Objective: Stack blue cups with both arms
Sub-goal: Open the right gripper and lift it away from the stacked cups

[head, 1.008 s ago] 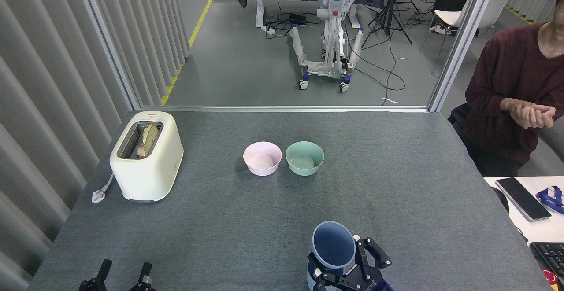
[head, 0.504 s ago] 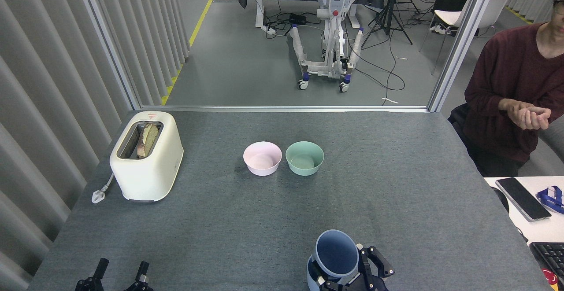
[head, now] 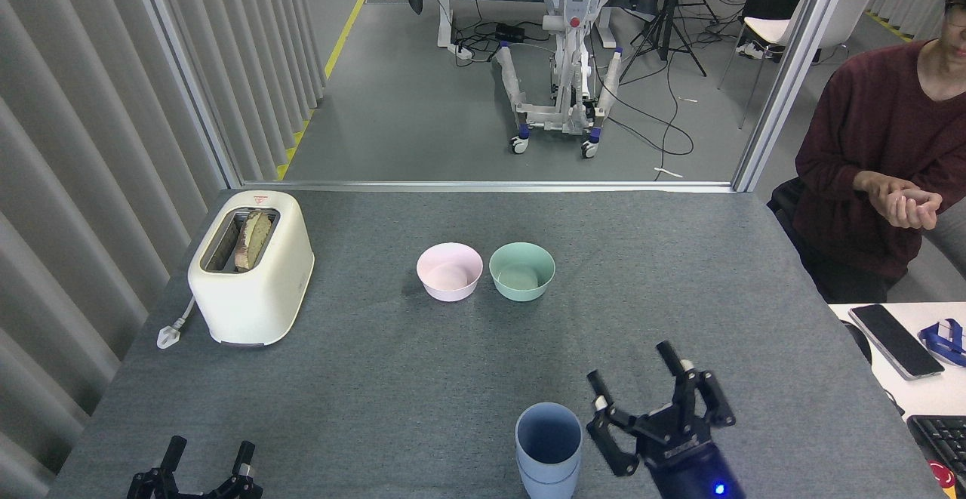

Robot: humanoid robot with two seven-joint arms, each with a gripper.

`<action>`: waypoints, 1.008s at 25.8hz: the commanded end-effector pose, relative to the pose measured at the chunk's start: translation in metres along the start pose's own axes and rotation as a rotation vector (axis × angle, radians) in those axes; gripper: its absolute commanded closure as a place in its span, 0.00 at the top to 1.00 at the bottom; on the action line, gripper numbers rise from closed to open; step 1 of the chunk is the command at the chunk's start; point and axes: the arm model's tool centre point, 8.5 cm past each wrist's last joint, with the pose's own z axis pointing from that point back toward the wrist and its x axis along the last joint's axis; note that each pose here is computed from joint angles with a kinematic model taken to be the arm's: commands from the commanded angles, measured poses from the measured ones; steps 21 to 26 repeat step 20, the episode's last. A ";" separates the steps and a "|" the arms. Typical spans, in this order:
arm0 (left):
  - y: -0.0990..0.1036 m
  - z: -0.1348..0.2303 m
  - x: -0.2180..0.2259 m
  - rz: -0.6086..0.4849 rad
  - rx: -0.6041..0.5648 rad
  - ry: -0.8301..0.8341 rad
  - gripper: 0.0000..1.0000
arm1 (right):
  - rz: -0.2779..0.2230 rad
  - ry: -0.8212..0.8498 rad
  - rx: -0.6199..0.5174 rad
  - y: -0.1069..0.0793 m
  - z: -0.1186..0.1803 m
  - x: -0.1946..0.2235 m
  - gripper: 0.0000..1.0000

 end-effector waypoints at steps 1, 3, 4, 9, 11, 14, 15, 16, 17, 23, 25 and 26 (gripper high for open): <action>0.001 -0.002 0.000 -0.001 0.004 0.000 1.00 | 0.032 0.181 0.007 -0.008 0.003 -0.060 1.00; 0.001 -0.002 0.000 -0.001 0.004 0.000 1.00 | 0.065 0.200 0.076 -0.002 0.034 -0.080 1.00; 0.001 -0.002 0.000 -0.002 0.005 -0.003 1.00 | 0.069 0.180 0.148 0.006 0.065 -0.082 1.00; 0.001 0.008 0.008 0.040 -0.015 -0.059 1.00 | -0.007 0.220 0.378 0.038 0.168 -0.053 1.00; 0.000 0.019 0.012 0.055 -0.034 -0.082 1.00 | -0.032 0.279 0.408 0.042 0.189 -0.044 1.00; -0.001 0.038 0.011 0.051 -0.068 -0.089 1.00 | -0.024 0.311 0.404 0.042 0.204 -0.045 1.00; 0.000 0.045 0.012 0.049 -0.077 -0.094 1.00 | -0.018 0.317 0.407 0.043 0.206 -0.045 1.00; 0.002 0.052 0.013 0.048 -0.086 -0.099 1.00 | -0.018 0.321 0.412 0.042 0.210 -0.046 1.00; 0.003 0.059 0.015 0.053 -0.091 -0.106 1.00 | -0.019 0.324 0.414 0.042 0.211 -0.046 1.00; 0.011 0.069 0.016 0.048 -0.098 -0.135 1.00 | -0.021 0.326 0.414 0.042 0.213 -0.046 1.00; 0.011 0.069 0.016 0.048 -0.098 -0.135 1.00 | -0.021 0.326 0.414 0.042 0.213 -0.046 1.00; 0.011 0.069 0.016 0.048 -0.098 -0.135 1.00 | -0.021 0.326 0.414 0.042 0.213 -0.046 1.00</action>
